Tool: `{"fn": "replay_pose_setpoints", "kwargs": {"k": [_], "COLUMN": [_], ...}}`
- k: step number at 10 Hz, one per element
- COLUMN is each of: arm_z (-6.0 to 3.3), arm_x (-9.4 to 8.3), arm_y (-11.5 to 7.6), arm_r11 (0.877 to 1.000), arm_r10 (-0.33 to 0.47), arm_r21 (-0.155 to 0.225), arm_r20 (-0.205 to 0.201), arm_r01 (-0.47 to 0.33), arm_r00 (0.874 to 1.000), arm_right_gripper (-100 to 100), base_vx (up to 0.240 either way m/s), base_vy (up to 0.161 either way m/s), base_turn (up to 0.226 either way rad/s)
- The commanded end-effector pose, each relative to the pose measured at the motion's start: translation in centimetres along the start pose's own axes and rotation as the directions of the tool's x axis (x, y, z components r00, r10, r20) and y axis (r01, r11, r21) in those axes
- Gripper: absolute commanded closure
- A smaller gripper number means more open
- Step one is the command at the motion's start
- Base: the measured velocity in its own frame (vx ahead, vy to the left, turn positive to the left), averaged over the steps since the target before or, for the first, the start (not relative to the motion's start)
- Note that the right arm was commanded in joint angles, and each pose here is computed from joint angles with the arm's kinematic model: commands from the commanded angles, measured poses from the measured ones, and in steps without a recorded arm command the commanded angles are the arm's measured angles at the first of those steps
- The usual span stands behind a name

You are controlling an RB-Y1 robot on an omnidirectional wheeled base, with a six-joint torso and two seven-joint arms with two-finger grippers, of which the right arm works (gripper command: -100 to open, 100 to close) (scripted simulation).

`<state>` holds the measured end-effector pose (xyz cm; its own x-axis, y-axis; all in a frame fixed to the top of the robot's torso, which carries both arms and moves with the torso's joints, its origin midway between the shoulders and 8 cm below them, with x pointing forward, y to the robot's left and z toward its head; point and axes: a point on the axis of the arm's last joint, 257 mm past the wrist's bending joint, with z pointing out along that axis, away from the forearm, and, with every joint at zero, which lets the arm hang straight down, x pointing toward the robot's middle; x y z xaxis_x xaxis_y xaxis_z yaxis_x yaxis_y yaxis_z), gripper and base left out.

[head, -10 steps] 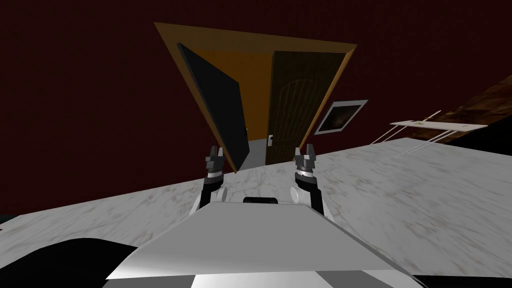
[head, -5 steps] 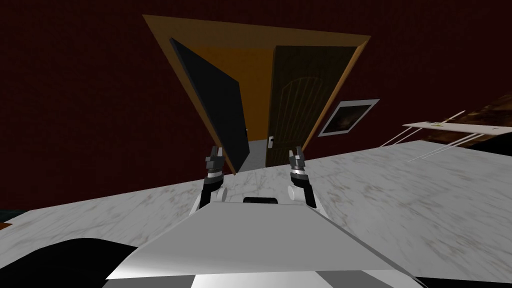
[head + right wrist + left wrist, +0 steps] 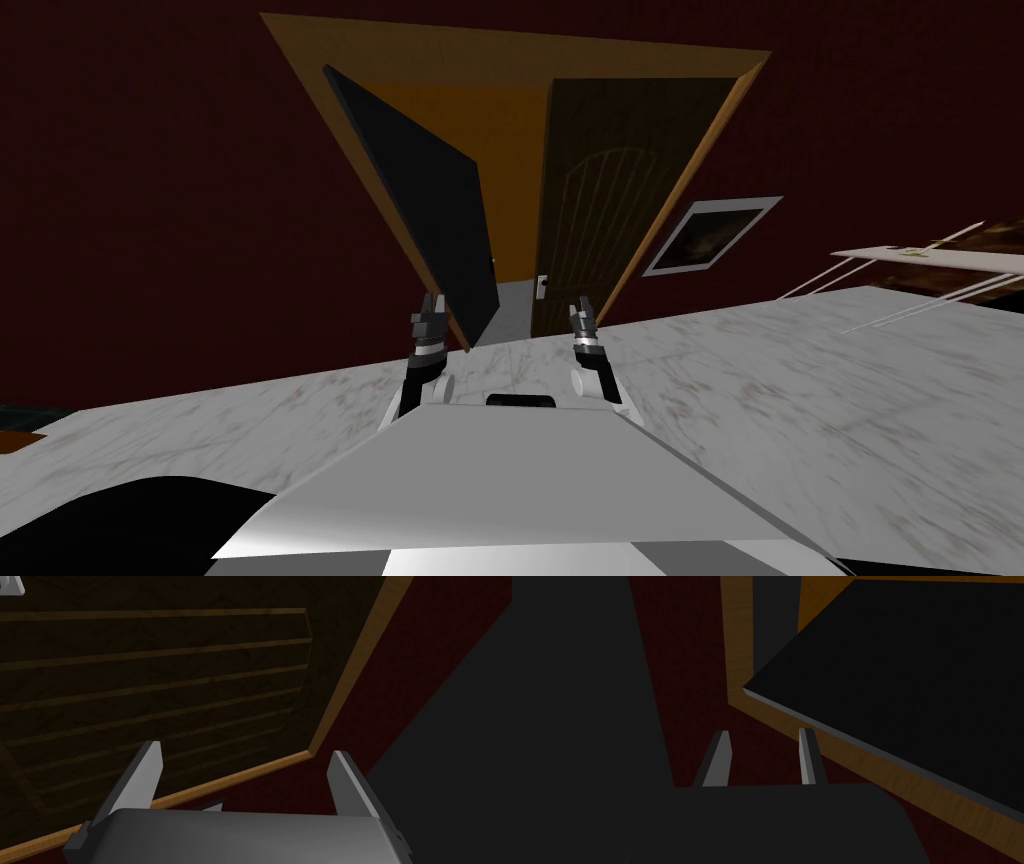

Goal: Push the door open

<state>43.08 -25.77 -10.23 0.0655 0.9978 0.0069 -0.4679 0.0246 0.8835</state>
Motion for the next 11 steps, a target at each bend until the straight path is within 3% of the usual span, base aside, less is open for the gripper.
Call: {"fn": "replay_pose_setpoints", "kwargs": {"k": [1,6,11], "arm_z": [0.06,-0.11,-0.72], "arm_x": [0.5,2.0,3.4], "arm_y": [-1.9,-7.6,-12.8], "arm_r11": [0.999,0.985,0.958], "arm_r10": [0.004,0.015,0.027], "arm_r21": [0.043,0.170,0.286], "arm_r20": [-0.013,-0.050,-0.080], "arm_r01": [-0.003,-0.006,-0.003], "arm_r00": [1.000,0.999,0.996], "arm_right_gripper": [-100,-100,-100], "base_vx": [0.102,0.093,0.098], "base_vy": [-0.066,-0.074,-0.067], "base_turn": [0.052,0.051,0.048]}}
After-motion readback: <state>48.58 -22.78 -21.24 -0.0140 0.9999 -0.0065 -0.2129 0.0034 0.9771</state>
